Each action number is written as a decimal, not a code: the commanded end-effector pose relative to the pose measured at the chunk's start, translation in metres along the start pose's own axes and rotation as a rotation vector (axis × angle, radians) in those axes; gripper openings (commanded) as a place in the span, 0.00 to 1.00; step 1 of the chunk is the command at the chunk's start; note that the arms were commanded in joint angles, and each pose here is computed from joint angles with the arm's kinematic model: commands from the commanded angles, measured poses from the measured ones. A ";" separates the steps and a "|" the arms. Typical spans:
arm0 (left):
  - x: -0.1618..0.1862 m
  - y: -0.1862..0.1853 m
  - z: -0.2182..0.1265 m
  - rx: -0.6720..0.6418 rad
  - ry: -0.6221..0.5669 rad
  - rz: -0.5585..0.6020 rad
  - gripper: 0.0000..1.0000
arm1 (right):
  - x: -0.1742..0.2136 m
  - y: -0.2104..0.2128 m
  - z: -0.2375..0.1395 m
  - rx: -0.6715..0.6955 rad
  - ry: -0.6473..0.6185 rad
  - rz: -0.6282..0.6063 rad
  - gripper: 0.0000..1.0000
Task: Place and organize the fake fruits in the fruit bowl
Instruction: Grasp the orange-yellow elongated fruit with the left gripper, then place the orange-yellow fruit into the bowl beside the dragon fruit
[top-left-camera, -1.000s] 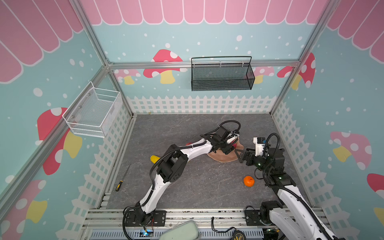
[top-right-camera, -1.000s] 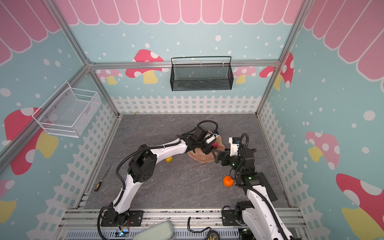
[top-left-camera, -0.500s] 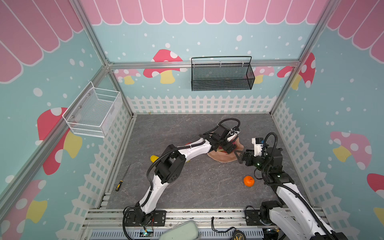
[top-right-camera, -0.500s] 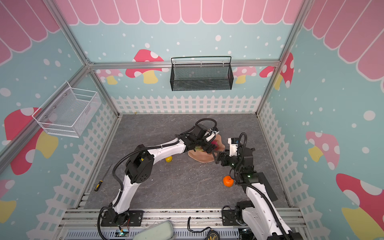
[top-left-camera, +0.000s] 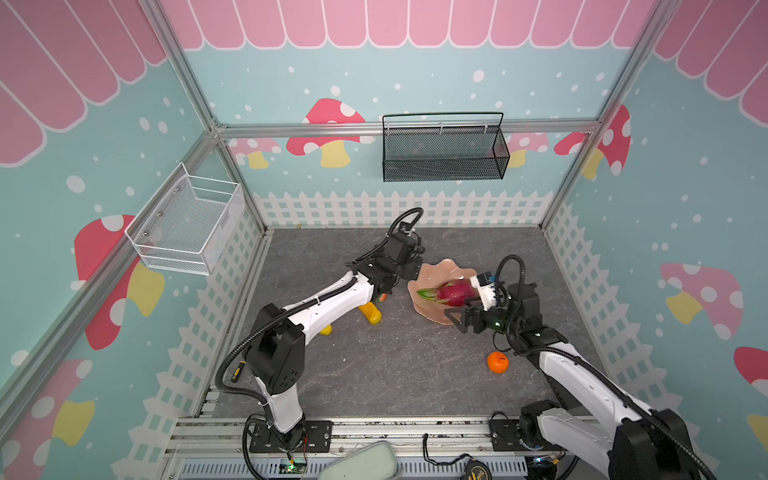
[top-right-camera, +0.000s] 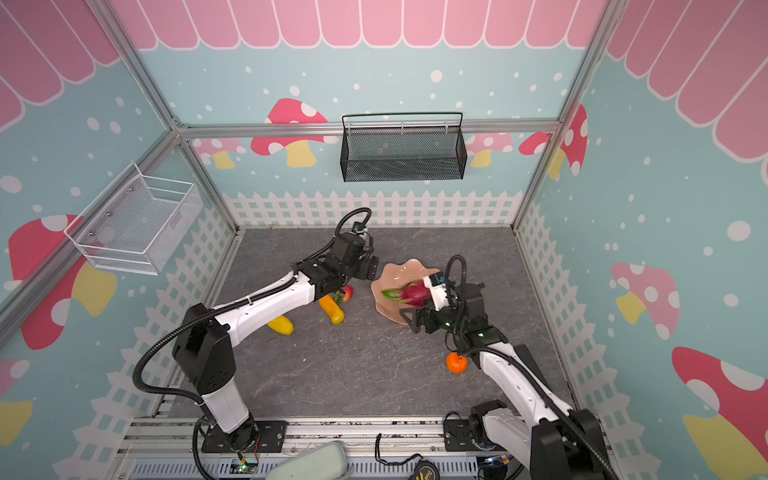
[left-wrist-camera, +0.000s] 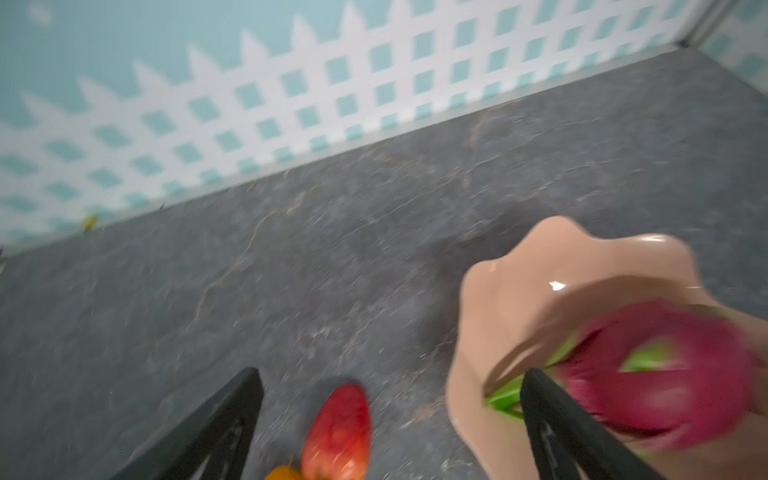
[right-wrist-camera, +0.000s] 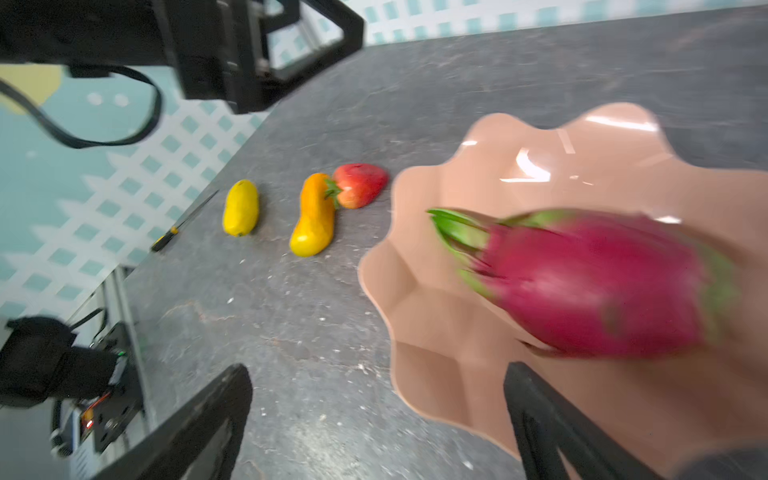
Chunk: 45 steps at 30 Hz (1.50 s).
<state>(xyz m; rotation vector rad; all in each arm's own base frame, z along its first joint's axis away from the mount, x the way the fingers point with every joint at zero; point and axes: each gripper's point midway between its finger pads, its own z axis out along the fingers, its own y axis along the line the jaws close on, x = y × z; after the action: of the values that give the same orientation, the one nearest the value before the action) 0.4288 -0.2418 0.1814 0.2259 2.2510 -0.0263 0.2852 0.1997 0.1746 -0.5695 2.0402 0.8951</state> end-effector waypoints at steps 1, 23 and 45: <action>0.087 0.031 0.001 -0.118 0.223 -0.199 0.93 | -0.022 0.027 0.019 -0.103 -0.024 -0.136 0.98; 0.169 0.040 0.040 -0.212 0.350 -0.419 0.79 | -0.001 0.040 0.037 -0.179 0.043 -0.152 0.98; 0.150 0.031 -0.027 -0.093 0.274 -0.191 0.30 | -0.001 0.002 0.038 -0.084 0.054 -0.012 0.98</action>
<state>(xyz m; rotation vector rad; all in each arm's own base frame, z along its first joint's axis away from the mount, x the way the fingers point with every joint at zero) 0.3051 -0.1689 0.0516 -0.1728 2.6179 0.0272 0.2924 0.2368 0.1590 -0.7241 2.0331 0.9629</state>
